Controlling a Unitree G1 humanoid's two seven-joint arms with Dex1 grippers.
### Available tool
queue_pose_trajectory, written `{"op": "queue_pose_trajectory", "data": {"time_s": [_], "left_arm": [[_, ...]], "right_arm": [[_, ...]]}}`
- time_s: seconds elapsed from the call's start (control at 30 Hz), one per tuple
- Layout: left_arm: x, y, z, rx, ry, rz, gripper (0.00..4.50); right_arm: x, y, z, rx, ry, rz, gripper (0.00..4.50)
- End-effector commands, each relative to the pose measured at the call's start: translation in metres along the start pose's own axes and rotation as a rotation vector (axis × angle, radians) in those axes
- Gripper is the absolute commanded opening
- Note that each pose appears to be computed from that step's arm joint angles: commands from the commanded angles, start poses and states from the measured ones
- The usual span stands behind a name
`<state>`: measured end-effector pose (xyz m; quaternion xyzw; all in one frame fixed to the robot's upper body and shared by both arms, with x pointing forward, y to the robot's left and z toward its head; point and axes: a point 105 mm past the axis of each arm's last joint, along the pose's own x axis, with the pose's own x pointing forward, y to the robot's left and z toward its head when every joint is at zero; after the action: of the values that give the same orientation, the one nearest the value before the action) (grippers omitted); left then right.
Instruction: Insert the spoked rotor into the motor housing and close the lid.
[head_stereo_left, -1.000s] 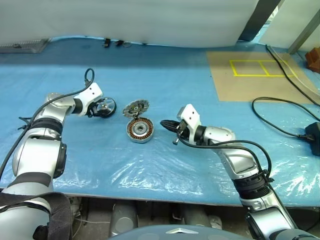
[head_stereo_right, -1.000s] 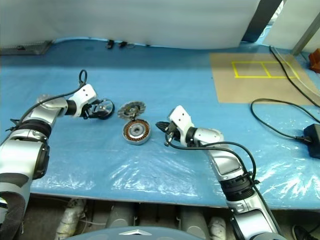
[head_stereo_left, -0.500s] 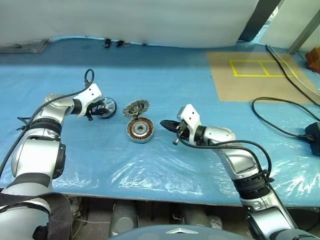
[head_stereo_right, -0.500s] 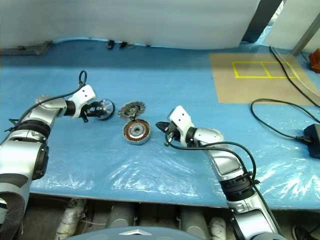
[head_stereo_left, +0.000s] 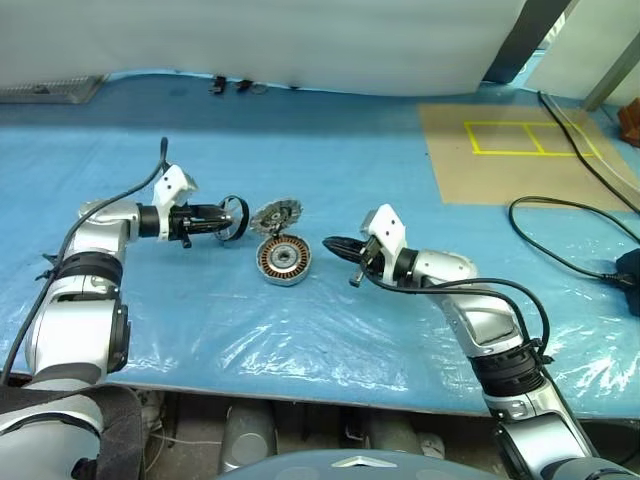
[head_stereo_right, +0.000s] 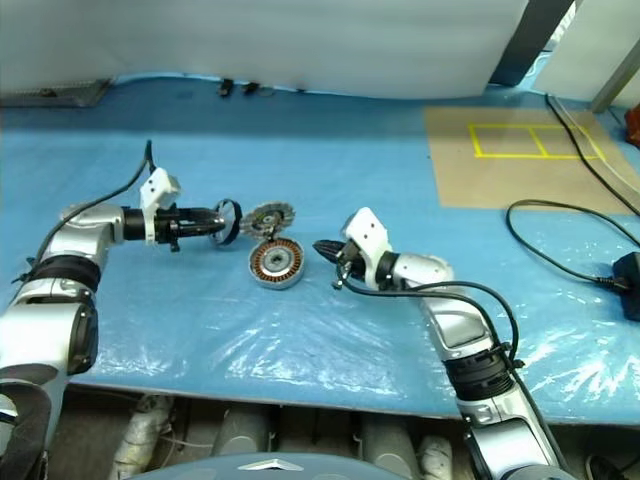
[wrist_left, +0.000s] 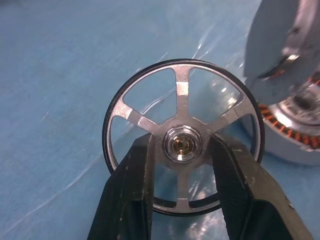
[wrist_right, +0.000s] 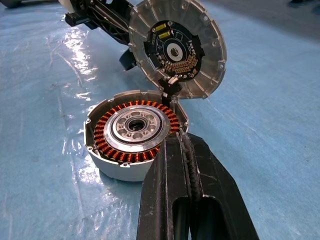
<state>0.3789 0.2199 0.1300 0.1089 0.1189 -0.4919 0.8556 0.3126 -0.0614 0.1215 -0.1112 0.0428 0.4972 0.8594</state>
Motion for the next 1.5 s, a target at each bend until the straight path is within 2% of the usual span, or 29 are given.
{"op": "queue_pose_trajectory", "data": {"time_s": [0.03, 0.23, 0.43, 0.53, 0.7, 1.5], "left_arm": [[-0.011, -0.018, 0.019, -0.02, -0.105, -0.059, 1.51], [-0.018, -0.071, 0.014, -0.148, -0.119, -0.117, 1.51], [-0.012, -0.097, 0.019, -0.198, -0.162, -0.104, 1.51], [-0.002, -0.099, 0.027, -0.191, -0.209, -0.103, 1.51], [0.014, -0.095, 0.029, -0.167, -0.21, -0.092, 1.51], [0.024, -0.086, -0.002, -0.107, -0.065, -0.052, 1.51]], "right_arm": [[-0.005, 0.002, 0.008, -0.02, -0.051, 0.045, 0.0], [-0.012, 0.003, -0.009, -0.057, 0.012, 0.084, 0.0], [-0.012, 0.002, -0.011, -0.065, 0.019, 0.093, 0.0], [-0.01, 0.003, -0.011, -0.068, 0.018, 0.1, 0.0], [-0.01, 0.003, -0.011, -0.077, 0.018, 0.097, 0.0], [-0.011, 0.002, -0.014, -0.099, 0.026, 0.067, 0.0]]}}
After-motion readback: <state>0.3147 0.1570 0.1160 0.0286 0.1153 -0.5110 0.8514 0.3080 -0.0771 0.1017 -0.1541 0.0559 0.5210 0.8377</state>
